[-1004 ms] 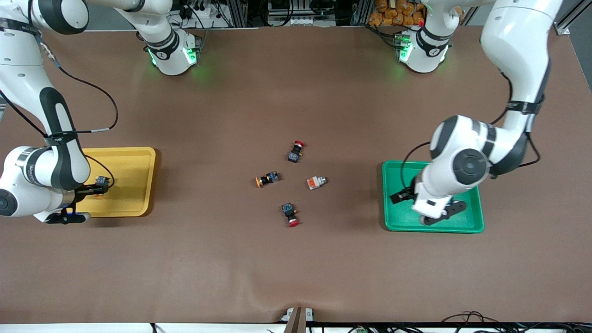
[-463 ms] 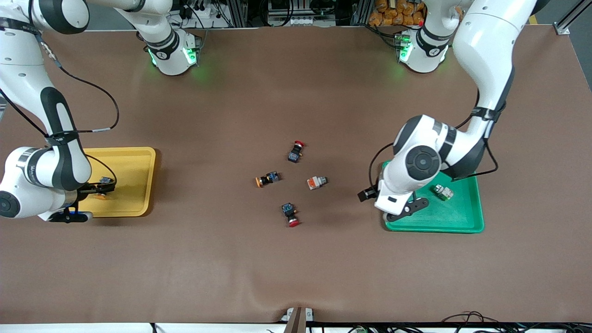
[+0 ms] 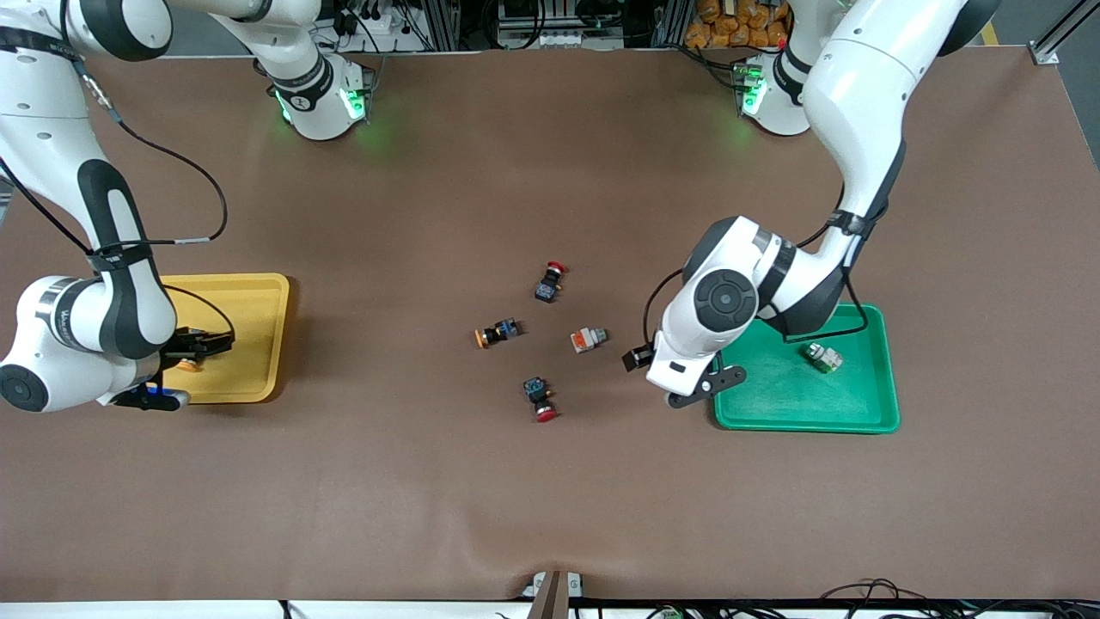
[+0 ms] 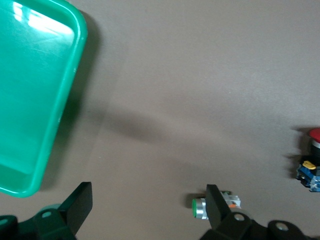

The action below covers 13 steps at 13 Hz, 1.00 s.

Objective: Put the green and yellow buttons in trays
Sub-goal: 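Reach the left gripper to the orange-green button while the right gripper releases yellow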

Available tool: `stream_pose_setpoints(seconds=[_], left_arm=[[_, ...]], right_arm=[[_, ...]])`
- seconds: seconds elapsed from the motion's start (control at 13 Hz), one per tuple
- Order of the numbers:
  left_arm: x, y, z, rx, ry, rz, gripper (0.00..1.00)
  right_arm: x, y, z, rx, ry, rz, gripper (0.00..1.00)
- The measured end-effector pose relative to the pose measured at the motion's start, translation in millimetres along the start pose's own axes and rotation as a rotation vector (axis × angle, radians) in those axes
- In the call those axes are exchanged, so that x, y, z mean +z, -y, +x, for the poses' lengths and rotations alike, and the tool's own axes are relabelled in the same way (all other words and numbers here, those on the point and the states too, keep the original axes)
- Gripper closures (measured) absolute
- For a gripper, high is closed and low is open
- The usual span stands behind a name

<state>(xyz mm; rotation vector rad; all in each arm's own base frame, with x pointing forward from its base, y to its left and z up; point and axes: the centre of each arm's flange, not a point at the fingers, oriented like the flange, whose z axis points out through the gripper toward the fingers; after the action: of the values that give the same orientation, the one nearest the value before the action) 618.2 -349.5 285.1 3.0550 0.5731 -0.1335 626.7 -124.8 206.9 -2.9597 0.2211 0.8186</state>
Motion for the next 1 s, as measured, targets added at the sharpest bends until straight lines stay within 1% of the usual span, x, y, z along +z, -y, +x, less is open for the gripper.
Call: stream_pose_setpoints(seconds=[0.15,0.31,0.46,0.69,1.0], left_arm=[[2.6,-7.5,-3.6,-0.003,-0.005,-0.012,0.00],[7.0,-21.7,-10.5,-0.047,-0.017,-0.041,0.00],[13.8,-39.2,-24.0,-0.057,-0.015,-0.050,0.00],[28.7,-56.9,-44.0,-0.046,-0.012,-0.046,0.00],[61.7,-73.1,-69.2,-0.070,-0.028,-0.009,0.00]], right_arm=[[-2.5,26.5,-6.2,0.060,0.044,0.030,0.00],[-10.1,57.7,-14.2,0.122,0.068,0.052,0.00],[-14.2,86.2,-21.5,0.183,0.093,0.077,0.00],[-14.4,128.9,-29.6,0.299,0.132,0.114,0.00],[-22.4,211.5,-50.3,0.503,0.159,0.142,0.00]])
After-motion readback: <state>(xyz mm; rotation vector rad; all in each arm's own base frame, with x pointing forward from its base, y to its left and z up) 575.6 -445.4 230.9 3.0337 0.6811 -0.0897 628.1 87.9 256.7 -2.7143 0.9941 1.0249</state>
